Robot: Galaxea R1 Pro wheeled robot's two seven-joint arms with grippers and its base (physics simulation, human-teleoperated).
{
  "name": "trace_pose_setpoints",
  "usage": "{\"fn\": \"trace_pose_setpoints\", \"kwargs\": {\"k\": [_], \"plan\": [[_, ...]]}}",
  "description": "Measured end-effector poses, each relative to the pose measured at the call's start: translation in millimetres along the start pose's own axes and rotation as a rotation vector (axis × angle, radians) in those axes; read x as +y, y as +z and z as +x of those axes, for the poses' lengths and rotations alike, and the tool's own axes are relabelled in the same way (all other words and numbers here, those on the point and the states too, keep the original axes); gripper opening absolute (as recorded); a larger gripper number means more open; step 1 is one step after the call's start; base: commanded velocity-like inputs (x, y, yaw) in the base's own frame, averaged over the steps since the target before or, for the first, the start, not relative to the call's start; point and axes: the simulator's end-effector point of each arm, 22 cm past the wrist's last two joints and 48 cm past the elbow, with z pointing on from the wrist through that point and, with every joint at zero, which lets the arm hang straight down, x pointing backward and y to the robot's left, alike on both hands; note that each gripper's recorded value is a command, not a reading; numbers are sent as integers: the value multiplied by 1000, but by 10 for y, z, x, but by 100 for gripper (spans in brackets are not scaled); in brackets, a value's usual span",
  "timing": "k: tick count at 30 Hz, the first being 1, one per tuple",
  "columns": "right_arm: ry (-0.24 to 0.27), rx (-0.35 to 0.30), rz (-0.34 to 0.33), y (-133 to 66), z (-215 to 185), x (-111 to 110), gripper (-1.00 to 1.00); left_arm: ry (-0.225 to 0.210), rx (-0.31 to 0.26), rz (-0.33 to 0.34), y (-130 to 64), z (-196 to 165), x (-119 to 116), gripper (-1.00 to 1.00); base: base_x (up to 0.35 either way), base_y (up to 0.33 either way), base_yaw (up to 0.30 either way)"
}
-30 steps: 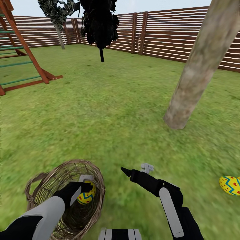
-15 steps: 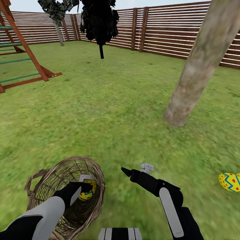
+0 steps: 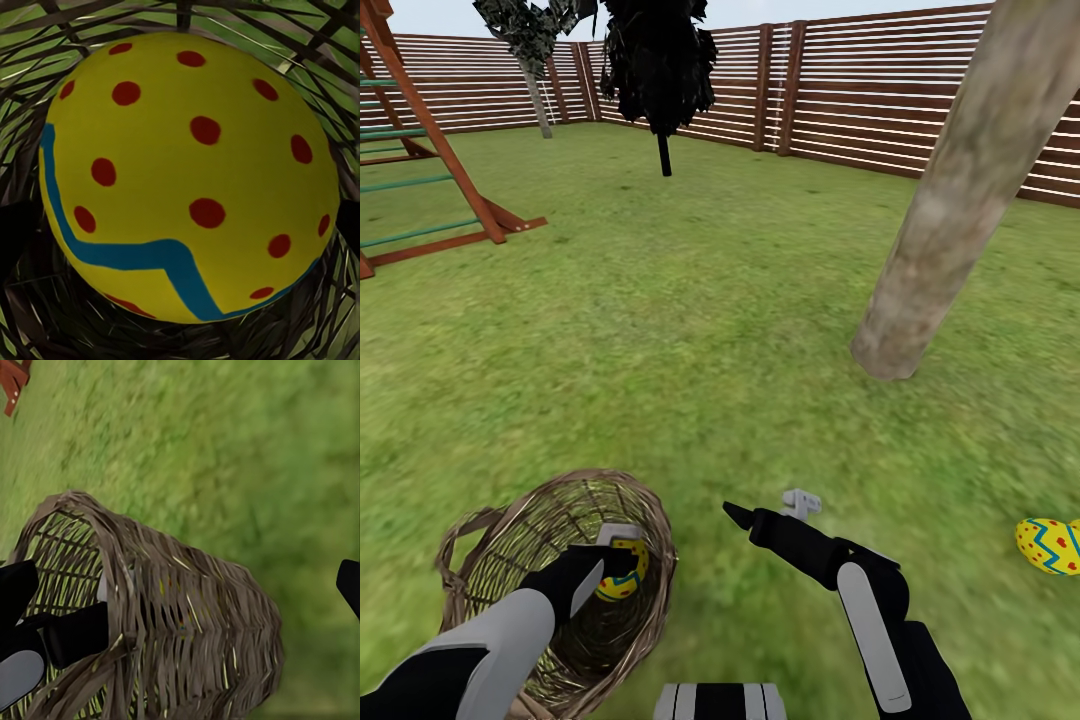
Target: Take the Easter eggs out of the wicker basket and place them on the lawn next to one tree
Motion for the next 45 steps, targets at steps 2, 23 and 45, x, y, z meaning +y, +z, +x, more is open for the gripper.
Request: {"fn": "trace_pose_setpoints", "kwargs": {"k": [2,23,45], "plan": [[0,0,-1,0,0,1,100,0,1,1,0,2,3,100,0,0,0],[10,16,4,53,72,-61,100,0,5,55,77,67,-110,100,0,0,0],[20,32,14,101,143,-131,100,11,0,43,141,60,-88,100,0,0,0]]}}
